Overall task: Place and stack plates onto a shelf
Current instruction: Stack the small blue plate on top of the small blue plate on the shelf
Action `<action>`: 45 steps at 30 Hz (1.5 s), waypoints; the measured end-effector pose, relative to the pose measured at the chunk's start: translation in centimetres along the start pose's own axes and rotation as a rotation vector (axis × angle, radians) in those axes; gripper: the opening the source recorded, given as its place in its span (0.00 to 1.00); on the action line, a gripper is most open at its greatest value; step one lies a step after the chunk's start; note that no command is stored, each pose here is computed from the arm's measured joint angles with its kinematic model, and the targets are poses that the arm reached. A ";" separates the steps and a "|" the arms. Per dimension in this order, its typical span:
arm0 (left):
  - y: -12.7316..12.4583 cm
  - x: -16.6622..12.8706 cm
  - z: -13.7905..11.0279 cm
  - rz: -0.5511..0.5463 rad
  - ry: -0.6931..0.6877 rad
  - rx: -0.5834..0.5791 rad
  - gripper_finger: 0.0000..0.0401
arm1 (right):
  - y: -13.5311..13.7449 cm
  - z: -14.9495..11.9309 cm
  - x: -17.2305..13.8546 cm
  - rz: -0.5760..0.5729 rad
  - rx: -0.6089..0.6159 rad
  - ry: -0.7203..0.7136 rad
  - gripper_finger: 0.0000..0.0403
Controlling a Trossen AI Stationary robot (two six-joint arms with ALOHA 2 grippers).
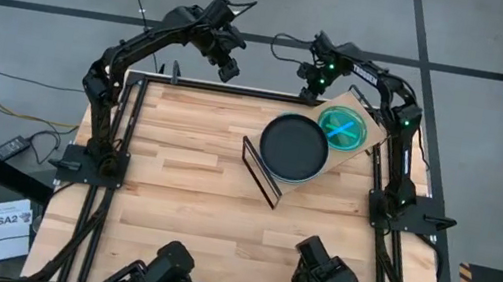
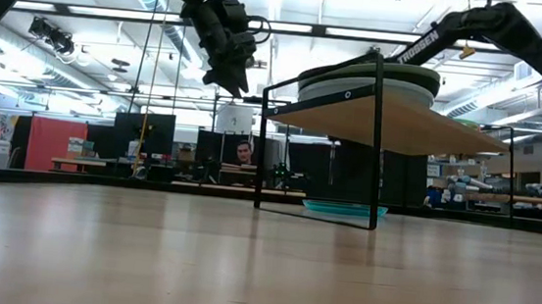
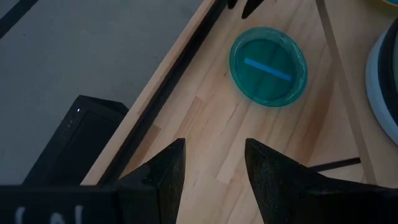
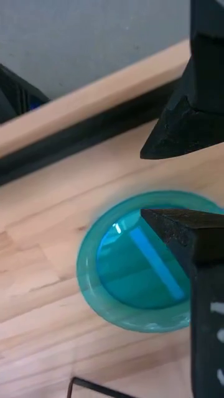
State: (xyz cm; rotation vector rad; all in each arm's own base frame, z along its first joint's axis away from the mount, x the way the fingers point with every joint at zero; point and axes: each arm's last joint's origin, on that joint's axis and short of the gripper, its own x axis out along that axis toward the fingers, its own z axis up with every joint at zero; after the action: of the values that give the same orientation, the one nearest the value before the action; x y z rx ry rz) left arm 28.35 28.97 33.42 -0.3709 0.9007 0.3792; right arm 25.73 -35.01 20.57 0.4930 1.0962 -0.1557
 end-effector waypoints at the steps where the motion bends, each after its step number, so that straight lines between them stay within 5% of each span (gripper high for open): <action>1: 0.0 0.0 0.0 0.000 0.000 0.000 0.43 | 0.1 0.0 0.2 0.009 -0.003 -0.004 0.35; 11: 0.0 0.0 0.0 0.000 0.000 0.000 0.43 | 0.9 -1.0 2.7 0.041 -0.014 0.044 0.35; 45: 0.0 0.0 0.0 0.000 0.002 0.005 0.43 | 2.9 -0.2 3.8 -0.006 -0.096 0.090 0.35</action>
State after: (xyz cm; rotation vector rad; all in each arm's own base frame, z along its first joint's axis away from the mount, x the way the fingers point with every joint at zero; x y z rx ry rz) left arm 28.35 28.97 33.40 -0.3665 0.9033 0.3765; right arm 28.36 -31.90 18.01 0.4142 1.1878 -0.0866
